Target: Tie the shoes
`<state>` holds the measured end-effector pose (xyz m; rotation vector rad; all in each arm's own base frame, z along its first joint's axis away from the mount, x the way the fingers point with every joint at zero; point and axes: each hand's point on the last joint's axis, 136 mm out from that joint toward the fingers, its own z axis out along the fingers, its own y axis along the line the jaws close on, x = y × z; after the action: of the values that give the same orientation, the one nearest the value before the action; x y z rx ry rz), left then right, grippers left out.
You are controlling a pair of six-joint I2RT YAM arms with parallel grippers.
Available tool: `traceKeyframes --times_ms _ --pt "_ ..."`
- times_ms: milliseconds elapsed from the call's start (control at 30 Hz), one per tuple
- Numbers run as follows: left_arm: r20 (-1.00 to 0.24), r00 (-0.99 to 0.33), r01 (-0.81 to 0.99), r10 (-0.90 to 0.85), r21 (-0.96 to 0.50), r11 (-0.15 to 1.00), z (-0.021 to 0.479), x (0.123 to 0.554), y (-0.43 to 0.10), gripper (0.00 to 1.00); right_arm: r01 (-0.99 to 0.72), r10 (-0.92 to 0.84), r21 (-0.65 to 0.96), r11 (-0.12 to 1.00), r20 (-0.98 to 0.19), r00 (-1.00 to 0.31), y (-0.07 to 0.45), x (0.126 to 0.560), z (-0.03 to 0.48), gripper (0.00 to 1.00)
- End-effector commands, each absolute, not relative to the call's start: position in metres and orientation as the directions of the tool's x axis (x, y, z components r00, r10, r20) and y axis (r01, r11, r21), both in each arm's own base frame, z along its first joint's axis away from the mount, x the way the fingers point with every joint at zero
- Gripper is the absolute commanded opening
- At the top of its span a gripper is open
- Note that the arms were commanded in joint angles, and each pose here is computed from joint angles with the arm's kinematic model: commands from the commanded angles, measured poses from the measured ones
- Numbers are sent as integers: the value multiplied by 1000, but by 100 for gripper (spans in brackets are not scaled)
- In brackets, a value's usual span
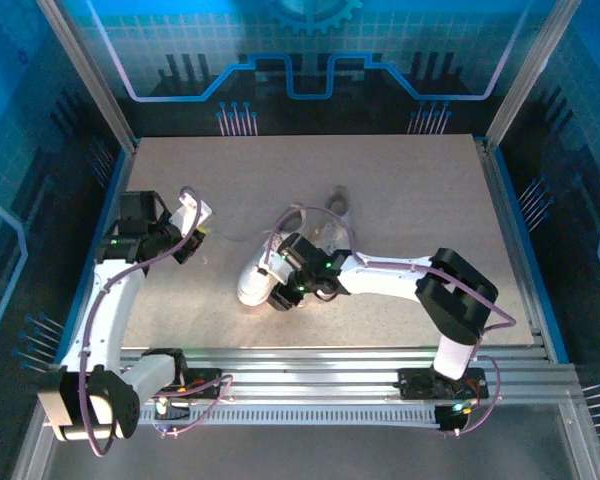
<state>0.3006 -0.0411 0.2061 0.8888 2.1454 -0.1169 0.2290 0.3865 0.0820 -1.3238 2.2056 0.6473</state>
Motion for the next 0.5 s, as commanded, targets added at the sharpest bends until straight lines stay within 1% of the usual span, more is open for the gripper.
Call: traceKeyframes --times_ms 0,67,167,300,333,367,400,467 --pt "-772 -435 651 464 86 754 231 295 -58 0 -906 -603 13 424 -742 -293 397 275 155 49" --pt "-788 -436 657 434 51 752 237 296 -64 0 -895 -602 -27 445 -749 -277 399 298 168 51" --pt "-804 -439 671 402 4 741 246 296 -70 0 -898 -624 -99 429 -751 -215 412 320 178 54" --pt "-809 -456 671 371 -38 741 252 299 -74 0 -898 -663 -178 403 -733 -152 428 344 169 58" --pt "-804 -468 665 367 -47 746 251 300 -73 0 -879 -682 -205 430 -711 -168 424 354 165 59" --pt "-796 -483 653 364 -51 756 249 302 -70 0 -838 -691 -225 497 -686 -226 414 368 162 59" --pt "-783 -510 635 357 -62 770 244 304 -67 0 -795 -674 -212 569 -674 -302 400 379 163 59" --pt "-755 -561 600 340 -88 795 234 305 -62 0 -709 -574 -112 696 -680 -456 372 390 164 59"
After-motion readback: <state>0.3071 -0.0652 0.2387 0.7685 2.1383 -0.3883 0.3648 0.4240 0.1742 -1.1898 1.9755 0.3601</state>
